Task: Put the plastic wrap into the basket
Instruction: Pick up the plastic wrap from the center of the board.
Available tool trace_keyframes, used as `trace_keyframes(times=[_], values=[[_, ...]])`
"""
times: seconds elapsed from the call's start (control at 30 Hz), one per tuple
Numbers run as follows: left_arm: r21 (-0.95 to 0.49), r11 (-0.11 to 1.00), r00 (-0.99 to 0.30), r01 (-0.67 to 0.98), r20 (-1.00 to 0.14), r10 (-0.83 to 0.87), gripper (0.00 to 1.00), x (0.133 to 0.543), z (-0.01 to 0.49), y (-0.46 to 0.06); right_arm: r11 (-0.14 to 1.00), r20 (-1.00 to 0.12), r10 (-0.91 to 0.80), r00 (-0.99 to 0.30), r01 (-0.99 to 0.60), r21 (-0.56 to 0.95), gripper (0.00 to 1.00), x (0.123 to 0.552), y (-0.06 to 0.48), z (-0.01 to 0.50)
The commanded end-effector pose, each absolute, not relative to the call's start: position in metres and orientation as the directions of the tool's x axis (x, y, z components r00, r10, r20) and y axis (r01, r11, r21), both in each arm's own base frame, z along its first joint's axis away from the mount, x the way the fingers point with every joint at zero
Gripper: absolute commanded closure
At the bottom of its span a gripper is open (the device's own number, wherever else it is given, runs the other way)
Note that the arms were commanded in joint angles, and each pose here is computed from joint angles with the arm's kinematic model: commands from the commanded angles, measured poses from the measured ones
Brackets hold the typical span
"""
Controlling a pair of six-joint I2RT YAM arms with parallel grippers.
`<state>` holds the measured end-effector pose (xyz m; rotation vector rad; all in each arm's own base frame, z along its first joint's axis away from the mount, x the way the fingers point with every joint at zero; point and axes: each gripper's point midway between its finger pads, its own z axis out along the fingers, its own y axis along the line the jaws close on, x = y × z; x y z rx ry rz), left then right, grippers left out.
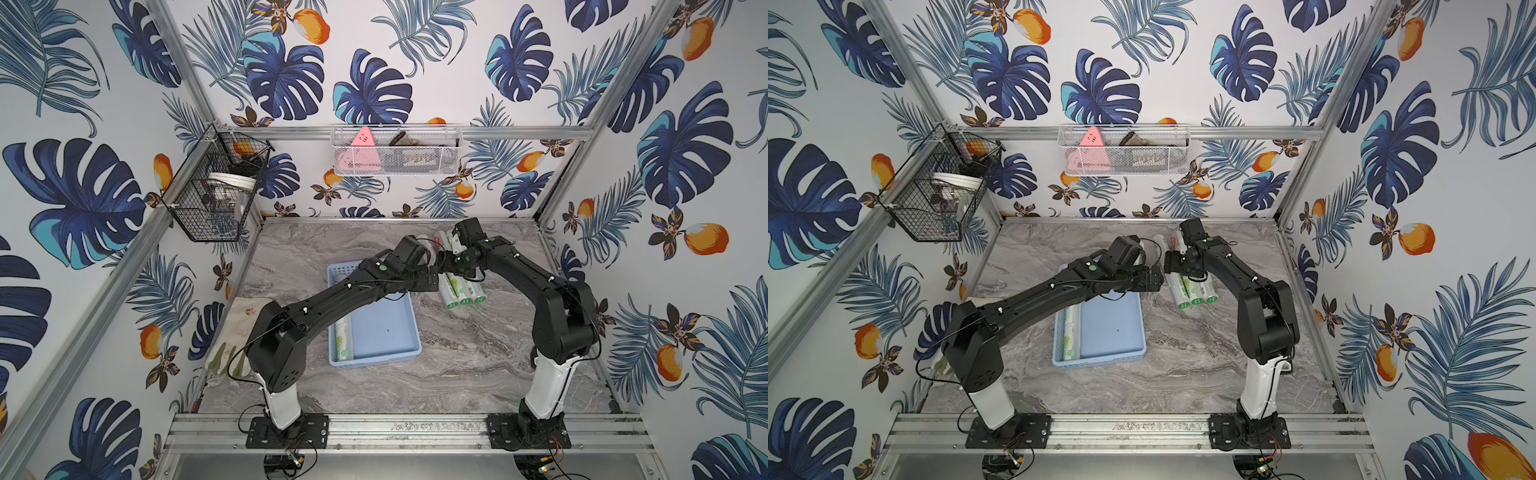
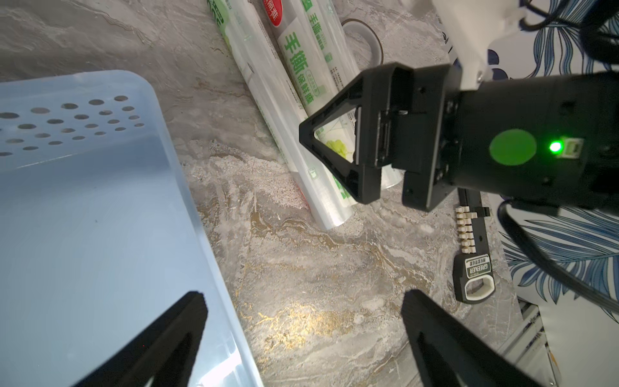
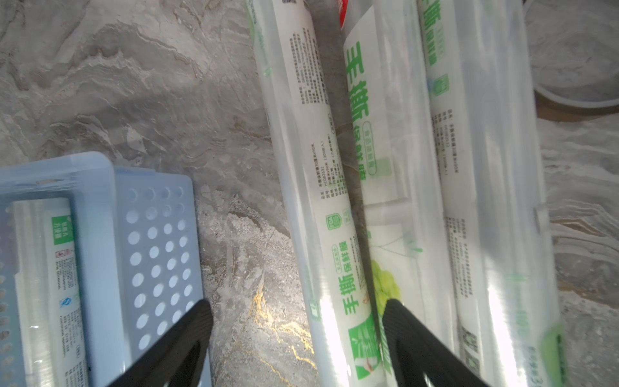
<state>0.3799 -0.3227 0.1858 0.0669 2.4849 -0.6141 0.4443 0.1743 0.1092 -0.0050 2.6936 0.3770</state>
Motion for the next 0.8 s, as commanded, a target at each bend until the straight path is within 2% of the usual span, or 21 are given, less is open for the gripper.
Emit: trace_keyframes(times=[0.0, 0.33, 0.47, 0.77], values=[[-0.393, 0.904, -0.825, 0.166, -0.557, -0.09, 0.01, 0.385, 0.185, -0.321, 0.967, -0.363, 0.038, -0.931, -0.058, 0.25, 0.2, 0.443, 0.175, 0.097], [-0.381, 0.91, -0.822, 0.161, -0.563, -0.09, 0.01, 0.386, 0.183, -0.318, 0.973, -0.319, 0.04, -0.947, -0.036, 0.229, 0.26, 0.461, 0.179, 0.072], [-0.383, 0.909, -0.825, 0.163, -0.558, -0.087, 0.01, 0.386, 0.181, -0.319, 0.98, -0.311, 0.028, -0.95, -0.035, 0.196, 0.32, 0.468, 0.178, 0.067], [-0.382, 0.911, -0.819, 0.154, -0.565, -0.099, 0.01, 0.384, 0.183, -0.315, 0.988, -0.293, -0.032, -0.956, -0.074, 0.134, 0.34, 0.473, 0.186, 0.052]])
